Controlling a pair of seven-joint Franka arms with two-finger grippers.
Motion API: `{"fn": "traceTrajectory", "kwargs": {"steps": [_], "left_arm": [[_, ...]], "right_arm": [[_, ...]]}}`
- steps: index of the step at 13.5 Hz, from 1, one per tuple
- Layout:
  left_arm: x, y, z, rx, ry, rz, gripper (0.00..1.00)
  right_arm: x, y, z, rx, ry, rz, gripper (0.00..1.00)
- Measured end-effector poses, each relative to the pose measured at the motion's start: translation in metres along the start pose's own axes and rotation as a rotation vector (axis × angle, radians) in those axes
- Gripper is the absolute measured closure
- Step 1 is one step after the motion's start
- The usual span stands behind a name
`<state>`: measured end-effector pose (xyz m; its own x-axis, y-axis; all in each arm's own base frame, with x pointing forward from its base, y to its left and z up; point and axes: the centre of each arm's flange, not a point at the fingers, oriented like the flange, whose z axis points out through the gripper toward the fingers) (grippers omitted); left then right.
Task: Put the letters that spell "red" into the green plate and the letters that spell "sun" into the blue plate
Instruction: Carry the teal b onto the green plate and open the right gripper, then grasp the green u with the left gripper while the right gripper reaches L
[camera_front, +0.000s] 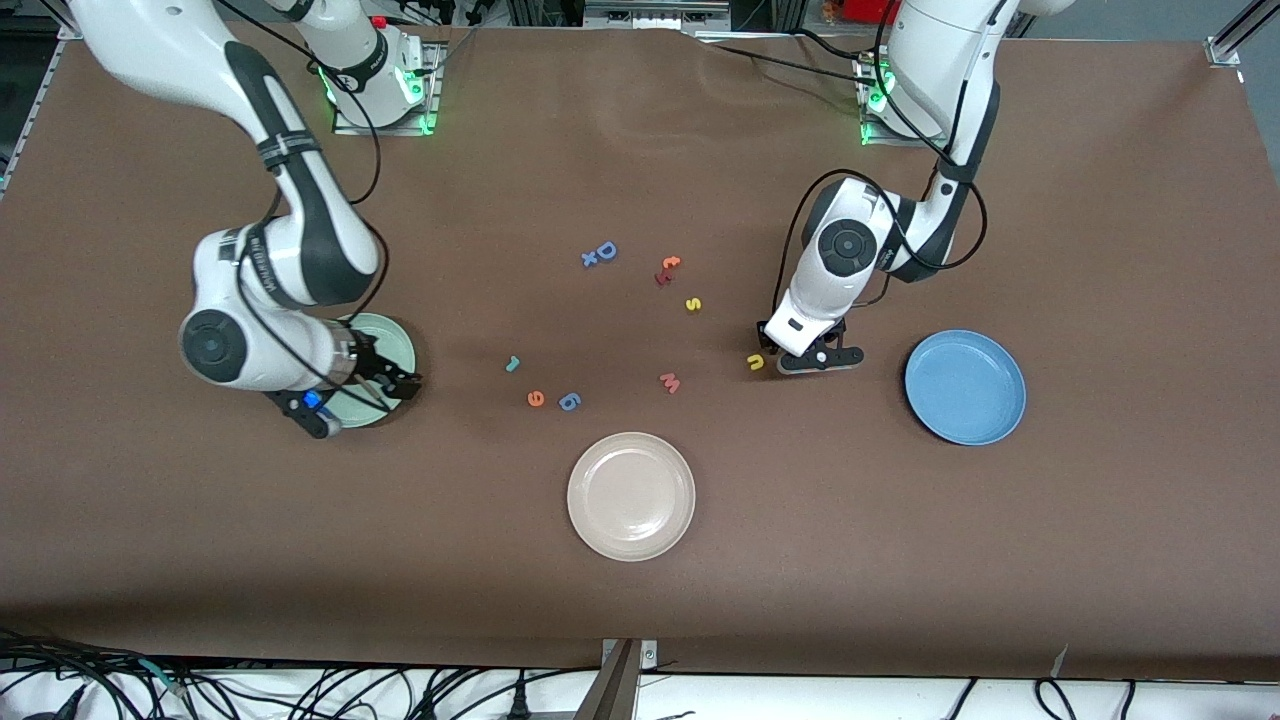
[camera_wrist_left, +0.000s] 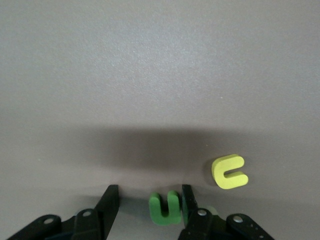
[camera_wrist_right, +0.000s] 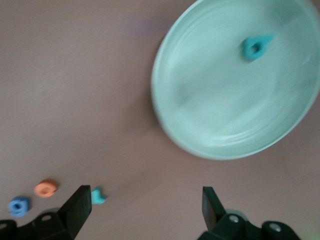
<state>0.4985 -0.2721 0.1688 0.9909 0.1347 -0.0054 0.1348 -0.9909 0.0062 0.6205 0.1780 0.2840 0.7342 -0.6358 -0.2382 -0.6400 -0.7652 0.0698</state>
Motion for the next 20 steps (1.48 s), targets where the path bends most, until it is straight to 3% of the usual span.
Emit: {"fn": "traceTrajectory", "kwargs": {"steps": [7, 11, 20], "left_arm": [[-0.005, 0.008, -0.002, -0.004, 0.005, -0.004, 0.56], [-0.005, 0.008, -0.003, -0.006, 0.007, -0.004, 0.74], [0.004, -0.001, -0.007, 0.008, 0.023, 0.05, 0.74]], "right_arm": [[-0.06, -0.062, 0.079, 0.046, 0.038, 0.057, 0.09], [-0.066, -0.066, 0.1, 0.054, 0.043, 0.06, 0.15], [-0.076, -0.064, 0.13, 0.043, 0.04, 0.069, 0.26]]}}
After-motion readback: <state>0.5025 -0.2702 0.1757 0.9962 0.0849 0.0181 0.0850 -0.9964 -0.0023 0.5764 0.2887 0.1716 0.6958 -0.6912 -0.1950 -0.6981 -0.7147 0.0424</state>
